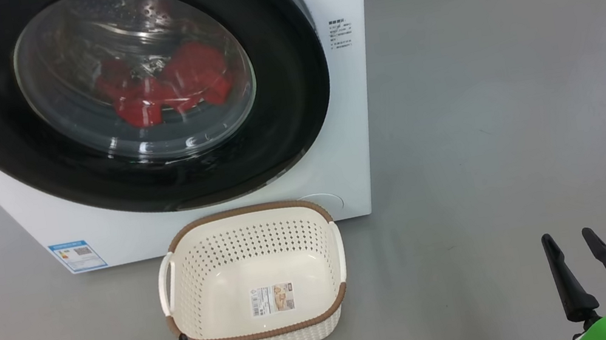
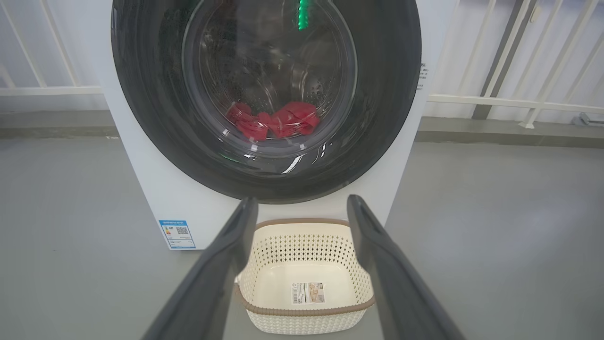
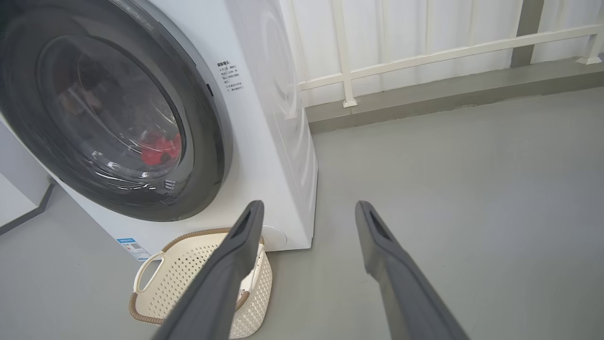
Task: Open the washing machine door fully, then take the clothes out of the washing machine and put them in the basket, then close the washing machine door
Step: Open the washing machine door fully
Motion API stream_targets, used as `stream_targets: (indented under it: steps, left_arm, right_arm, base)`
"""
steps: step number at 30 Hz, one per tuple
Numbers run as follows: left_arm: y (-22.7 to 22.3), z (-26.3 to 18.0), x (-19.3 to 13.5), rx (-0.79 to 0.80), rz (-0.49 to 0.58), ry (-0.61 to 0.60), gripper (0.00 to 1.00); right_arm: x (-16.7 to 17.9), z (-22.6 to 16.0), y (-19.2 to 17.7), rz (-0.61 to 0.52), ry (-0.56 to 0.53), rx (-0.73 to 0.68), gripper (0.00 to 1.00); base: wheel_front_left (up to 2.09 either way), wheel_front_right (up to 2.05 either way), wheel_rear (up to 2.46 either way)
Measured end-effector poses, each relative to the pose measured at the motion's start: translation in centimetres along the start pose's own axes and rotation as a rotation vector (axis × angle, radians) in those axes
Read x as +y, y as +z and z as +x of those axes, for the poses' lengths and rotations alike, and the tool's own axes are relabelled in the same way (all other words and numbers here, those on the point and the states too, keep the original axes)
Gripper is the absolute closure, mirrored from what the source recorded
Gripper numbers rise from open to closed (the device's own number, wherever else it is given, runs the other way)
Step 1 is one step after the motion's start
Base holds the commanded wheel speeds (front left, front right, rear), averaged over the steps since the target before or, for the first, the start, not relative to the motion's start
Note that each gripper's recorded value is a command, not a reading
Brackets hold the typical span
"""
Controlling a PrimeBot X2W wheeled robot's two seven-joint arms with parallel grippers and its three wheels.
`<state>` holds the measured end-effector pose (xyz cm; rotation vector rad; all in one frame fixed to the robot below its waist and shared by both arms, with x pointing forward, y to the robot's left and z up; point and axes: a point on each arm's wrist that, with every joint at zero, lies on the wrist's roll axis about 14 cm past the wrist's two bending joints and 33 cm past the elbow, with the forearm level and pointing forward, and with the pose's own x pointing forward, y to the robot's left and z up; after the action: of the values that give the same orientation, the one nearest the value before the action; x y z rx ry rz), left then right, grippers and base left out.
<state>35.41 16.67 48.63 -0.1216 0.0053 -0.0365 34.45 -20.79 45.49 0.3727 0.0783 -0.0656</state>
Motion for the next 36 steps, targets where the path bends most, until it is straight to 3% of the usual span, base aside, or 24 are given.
stream_targets:
  steps: [11, 24, 25, 26, 27, 29, 36]
  left_arm:
    - [-0.1, -0.4, -0.2, -0.011, 0.092, -0.029, 0.0]
    - [-0.7, -0.5, 0.3, 0.008, 0.063, -0.026, 0.0]
    - [-0.8, -0.5, 0.2, 0.009, 0.062, -0.026, 0.0]
    - [-0.8, -0.5, 0.2, 0.01, 0.061, -0.026, 0.0]
    - [-0.8, -0.5, 0.2, 0.012, 0.061, -0.025, 0.0]
    - [-0.9, -0.5, 0.2, 0.015, 0.06, -0.027, 0.0]
    - [-1.6, -0.1, 0.3, 0.035, 0.054, -0.029, 0.0]
  right_arm:
    - [0.0, -0.7, -0.1, -0.089, 0.01, -0.008, 0.0]
    - [0.1, -0.6, 0.1, -0.083, 0.01, -0.017, 0.0]
    - [0.2, -0.6, 0.3, -0.078, 0.012, -0.023, 0.11]
    - [0.3, -0.5, 0.4, -0.074, 0.016, -0.026, 0.11]
    - [0.4, -0.5, 0.4, -0.063, 0.015, -0.028, 0.65]
    - [0.4, -0.4, 0.4, -0.029, 0.011, -0.032, 1.0]
    - [2.1, 2.7, 3.4, 0.098, 0.042, -0.129, 1.0]
  base:
    - [0.0, 0.0, 0.0]
    - [0.0, 0.0, 0.0]
    - [0.0, 0.0, 0.0]
    - [0.0, 0.0, 0.0]
    - [0.0, 0.0, 0.0]
    - [0.0, 0.0, 0.0]
    - [0.0, 0.0, 0.0]
